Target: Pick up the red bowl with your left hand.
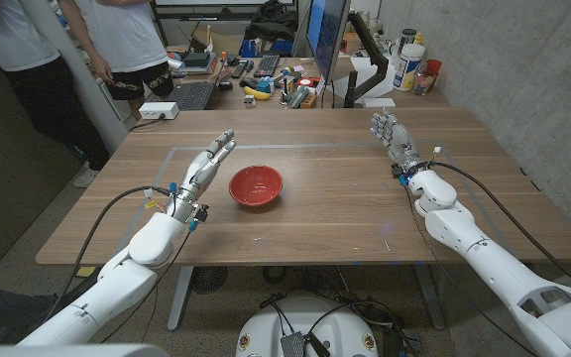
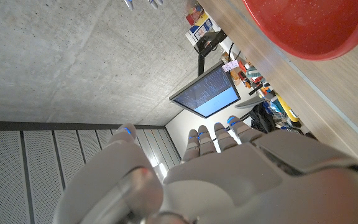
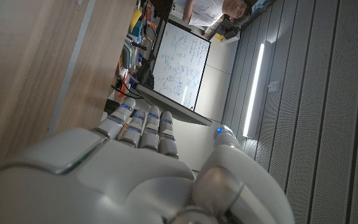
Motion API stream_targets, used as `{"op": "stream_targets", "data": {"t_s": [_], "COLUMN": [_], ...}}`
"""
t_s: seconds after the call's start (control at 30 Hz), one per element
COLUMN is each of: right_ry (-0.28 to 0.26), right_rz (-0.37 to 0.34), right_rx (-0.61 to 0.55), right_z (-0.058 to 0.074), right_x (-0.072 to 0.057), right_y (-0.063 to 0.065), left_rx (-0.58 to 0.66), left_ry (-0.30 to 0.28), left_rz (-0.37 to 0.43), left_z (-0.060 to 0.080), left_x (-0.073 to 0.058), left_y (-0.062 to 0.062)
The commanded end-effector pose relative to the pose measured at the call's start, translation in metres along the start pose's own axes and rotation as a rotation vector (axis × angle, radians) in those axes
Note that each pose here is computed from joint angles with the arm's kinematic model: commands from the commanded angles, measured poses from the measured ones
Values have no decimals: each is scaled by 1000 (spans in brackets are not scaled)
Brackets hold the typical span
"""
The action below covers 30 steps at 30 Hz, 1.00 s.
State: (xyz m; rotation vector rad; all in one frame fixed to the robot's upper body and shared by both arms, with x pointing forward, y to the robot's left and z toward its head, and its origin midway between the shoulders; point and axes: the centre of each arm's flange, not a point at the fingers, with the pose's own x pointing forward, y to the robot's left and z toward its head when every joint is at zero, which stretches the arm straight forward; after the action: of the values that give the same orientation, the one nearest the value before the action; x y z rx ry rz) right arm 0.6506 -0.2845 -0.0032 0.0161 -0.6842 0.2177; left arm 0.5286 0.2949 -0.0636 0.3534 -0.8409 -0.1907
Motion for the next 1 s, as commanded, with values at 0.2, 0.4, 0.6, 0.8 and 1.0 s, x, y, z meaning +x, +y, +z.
{"op": "stream_targets", "data": {"t_s": [0.2, 0.4, 0.6, 0.8, 1.0], "right_ry": [-8, -8, -12, -15, -14], "right_rz": [-9, -10, -11, -14, -17], "right_rx": [-7, -2, -3, -6, -8], "right_z": [2, 0, 1, 3, 3], "right_x": [1, 1, 1, 1, 1], "right_y": [0, 0, 0, -2, -5], "left_rx": [60, 73, 90, 93, 102], "left_ry": [5, 6, 4, -7, -14], "left_rz": [-11, -19, -22, -26, -34], "left_z": [8, 11, 14, 18, 21], "left_x": [-7, -8, -8, -8, -9], "left_y": [3, 4, 3, 1, -2]}}
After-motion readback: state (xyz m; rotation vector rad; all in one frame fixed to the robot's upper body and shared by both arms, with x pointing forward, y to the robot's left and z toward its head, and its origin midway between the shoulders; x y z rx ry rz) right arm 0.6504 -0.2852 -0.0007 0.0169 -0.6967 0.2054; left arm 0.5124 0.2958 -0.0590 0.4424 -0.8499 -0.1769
